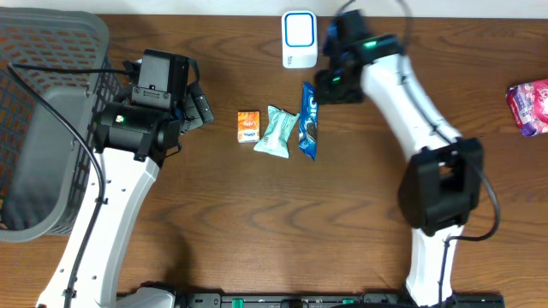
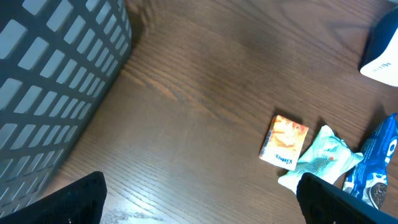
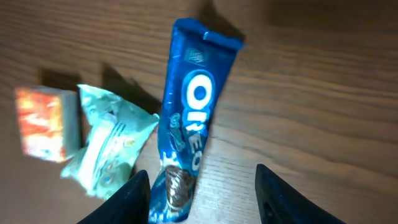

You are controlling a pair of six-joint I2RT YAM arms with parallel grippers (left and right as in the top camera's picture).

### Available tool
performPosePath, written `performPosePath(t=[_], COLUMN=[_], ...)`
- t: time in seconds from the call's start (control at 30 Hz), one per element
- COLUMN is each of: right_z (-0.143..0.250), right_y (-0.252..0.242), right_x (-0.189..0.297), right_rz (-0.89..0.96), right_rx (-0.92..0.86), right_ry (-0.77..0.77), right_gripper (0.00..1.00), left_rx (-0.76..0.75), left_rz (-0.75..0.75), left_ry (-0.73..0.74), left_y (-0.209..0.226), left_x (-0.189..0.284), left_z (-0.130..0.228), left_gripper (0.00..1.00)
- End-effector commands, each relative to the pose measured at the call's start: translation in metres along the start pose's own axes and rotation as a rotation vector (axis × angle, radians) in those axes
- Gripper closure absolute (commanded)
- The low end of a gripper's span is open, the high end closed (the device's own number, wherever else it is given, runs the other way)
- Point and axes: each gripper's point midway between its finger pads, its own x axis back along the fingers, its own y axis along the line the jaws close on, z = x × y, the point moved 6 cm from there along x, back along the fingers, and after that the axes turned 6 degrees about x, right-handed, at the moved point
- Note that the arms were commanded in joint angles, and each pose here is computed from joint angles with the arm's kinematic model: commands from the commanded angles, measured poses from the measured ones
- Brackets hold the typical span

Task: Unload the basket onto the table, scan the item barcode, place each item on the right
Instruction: 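Reach the right gripper to the blue Oreo pack and grasp it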

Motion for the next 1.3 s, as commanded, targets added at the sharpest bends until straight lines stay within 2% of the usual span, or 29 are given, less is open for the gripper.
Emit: performPosePath(t=[0.0, 0.27, 0.57, 0.73, 1.0, 1.03, 1.13, 1.27], right_z=[-0.002, 0.011, 0.029, 0.032, 0.043, 0.044, 0.042, 0.033], right_y=[0.009, 0.056, 0.056, 0.048, 0.03, 0.028, 0.026, 0.029], right_x=[-0.004, -0.042, -0.078, -0.082, -0.097, -0.098, -0.095, -0.082], right_rz=[0.294, 0.446, 0.535, 0.545, 0.559, 0.561, 0.56, 0.531], right_rx=[0.004, 0.099, 0.135, 0.126, 0.106, 0.104, 0.098, 0.082], right_ry=[-0.058, -0.073, 0.009, 0.03, 0.059, 0.064, 0.06, 0.044], right_gripper=[0.53, 0.49, 0.53, 0.66, 0.7, 0.74, 0.99, 0.99], left_rx=[0.002, 0.002, 0.002, 0.002, 0.002, 0.002, 0.002, 0.002], left_rz=[-0.006, -0.006, -0.006, -0.006, -0.006, -0.006, -0.006, -0.006], left_ry=[0.002, 0.002, 0.002, 0.002, 0.002, 0.002, 0.002, 0.002], left_y=[0.001, 0.001, 0.001, 0.001, 0.001, 0.001, 0.001, 0.001], left_x=[-0.001, -0.001, -0.001, -0.001, -0.001, -0.001, -0.001, -0.001], left_z=[0.0, 0.0, 0.0, 0.0, 0.0, 0.0, 0.0, 0.0], left_gripper=[0.02, 0.02, 0.02, 0.02, 0.02, 0.02, 0.02, 0.02])
